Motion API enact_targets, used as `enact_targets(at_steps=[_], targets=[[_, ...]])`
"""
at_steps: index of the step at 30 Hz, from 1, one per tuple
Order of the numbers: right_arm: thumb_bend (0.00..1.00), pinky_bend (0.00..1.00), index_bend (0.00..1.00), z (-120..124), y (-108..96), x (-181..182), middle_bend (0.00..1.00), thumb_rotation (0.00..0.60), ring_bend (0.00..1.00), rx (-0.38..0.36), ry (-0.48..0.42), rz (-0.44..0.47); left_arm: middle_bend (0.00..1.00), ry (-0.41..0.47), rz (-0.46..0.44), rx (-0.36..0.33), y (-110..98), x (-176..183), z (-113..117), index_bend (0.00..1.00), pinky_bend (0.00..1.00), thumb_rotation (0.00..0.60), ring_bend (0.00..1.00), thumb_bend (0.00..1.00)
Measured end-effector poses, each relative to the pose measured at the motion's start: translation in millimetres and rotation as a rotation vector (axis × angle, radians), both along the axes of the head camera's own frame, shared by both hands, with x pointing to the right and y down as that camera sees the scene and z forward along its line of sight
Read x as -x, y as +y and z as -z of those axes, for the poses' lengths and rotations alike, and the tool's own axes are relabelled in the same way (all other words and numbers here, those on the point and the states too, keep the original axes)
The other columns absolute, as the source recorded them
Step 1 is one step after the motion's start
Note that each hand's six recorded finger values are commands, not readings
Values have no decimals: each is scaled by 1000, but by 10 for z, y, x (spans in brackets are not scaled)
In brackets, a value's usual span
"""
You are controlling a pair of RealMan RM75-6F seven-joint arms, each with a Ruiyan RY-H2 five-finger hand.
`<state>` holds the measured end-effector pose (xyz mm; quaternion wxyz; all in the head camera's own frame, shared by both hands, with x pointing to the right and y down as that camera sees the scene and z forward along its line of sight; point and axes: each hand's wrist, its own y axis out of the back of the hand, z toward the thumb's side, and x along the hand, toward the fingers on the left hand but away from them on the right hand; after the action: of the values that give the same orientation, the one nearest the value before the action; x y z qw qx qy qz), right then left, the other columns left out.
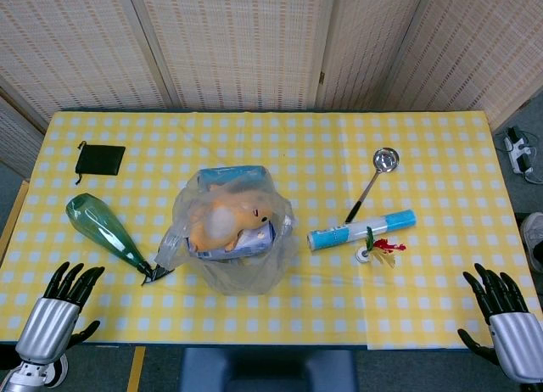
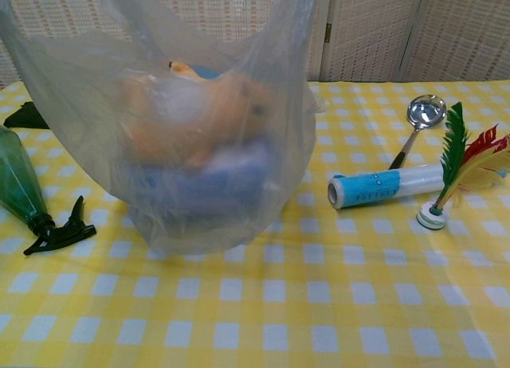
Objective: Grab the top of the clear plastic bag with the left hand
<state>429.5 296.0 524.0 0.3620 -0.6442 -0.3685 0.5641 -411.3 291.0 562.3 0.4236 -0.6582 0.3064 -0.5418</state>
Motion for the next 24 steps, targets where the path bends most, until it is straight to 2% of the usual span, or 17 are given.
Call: enact_targets(at_steps=[6, 10, 13, 18, 21, 24], targets=[[235, 0, 0, 26, 13, -17, 0, 600, 0, -2, -1, -1, 184, 21, 2, 12, -10, -13, -9, 71, 63, 600, 105, 198], [235, 0, 0, 55, 31, -24, 0, 600, 0, -8, -4, -3, 169, 78, -11, 11, -30, -66, 2, 55, 90, 600, 112, 187], [235, 0, 0, 73, 55, -26, 0, 600, 0, -8, -11, -3, 132, 179, -11, 24, -51, -120, 10, 34, 93, 600, 104, 169], [235, 0, 0, 46, 40, -7, 0, 600, 0, 3, -21, 6, 118, 417, -27, 30, -170, -211, 84, 31, 88, 600, 99, 132], [235, 0, 0, 23, 25, 31, 0, 600, 0, 11, -33, 20, 117, 548, -84, 12, -296, -322, 193, 33, 78, 600, 99, 117], [235, 0, 0, -5, 46, 67, 0, 600, 0, 35, -45, 37, 117, 618, -152, -26, -436, -437, 307, 33, 64, 600, 94, 97]])
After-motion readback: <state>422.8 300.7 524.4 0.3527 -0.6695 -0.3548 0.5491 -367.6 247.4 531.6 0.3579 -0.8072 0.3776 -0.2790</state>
